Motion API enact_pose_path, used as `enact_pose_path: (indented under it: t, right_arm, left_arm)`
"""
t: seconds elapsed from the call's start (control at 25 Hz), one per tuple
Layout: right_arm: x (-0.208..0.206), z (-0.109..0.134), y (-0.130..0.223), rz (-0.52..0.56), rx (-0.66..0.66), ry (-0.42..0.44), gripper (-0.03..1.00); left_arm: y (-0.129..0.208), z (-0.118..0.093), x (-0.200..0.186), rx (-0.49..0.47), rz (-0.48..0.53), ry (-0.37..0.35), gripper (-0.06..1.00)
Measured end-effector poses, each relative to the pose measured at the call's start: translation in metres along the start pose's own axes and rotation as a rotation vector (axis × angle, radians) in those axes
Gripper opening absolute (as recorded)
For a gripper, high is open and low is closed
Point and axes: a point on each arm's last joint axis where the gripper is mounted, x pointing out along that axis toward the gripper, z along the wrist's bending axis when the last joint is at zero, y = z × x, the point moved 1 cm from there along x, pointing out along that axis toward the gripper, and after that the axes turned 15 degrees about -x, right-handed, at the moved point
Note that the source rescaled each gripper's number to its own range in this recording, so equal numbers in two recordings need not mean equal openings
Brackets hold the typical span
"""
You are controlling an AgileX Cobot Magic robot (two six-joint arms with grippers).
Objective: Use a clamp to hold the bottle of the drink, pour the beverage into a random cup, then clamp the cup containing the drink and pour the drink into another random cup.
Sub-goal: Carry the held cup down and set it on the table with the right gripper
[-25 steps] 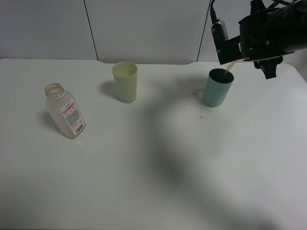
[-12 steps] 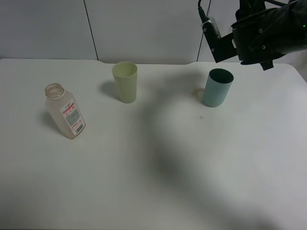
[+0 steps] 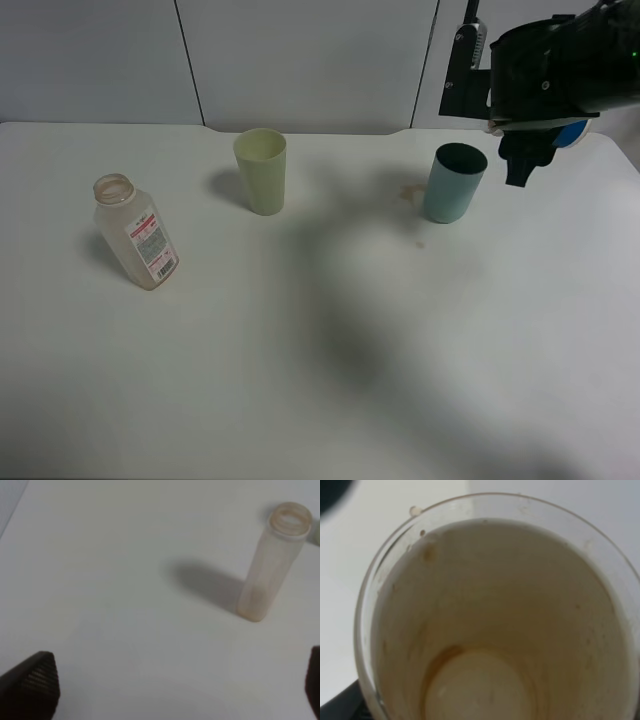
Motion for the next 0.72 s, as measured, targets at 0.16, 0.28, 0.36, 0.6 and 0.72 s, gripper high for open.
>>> enact_pose_path:
  t: [0.16, 0.28, 0.36, 0.6, 0.72]
  right_arm:
    - [-0.008, 0.011, -0.01, -0.038, 0.393, -0.114, 0.03]
    - [-0.027, 0.008, -0.012, -0.077, 0.601, -0.135, 0.03]
    - [-0.049, 0.001, -0.011, -0.139, 0.706, -0.13, 0.03]
    - [-0.116, -0.013, -0.009, -0.455, 0.891, -0.189, 0.03]
    - [-0.152, -0.019, -0.01, -0.706, 0.989, -0.282, 0.03]
  left_arm:
    - [0.0, 0.0, 0.0, 0.0, 0.0, 0.0, 1.0]
    - [0.0, 0.0, 0.0, 0.0, 0.0, 0.0, 1.0]
    - [0.0, 0.0, 0.0, 0.0, 0.0, 0.0, 1.0]
    - [0.0, 0.0, 0.0, 0.0, 0.0, 0.0, 1.0]
    - [0.0, 0.0, 0.0, 0.0, 0.0, 0.0, 1.0]
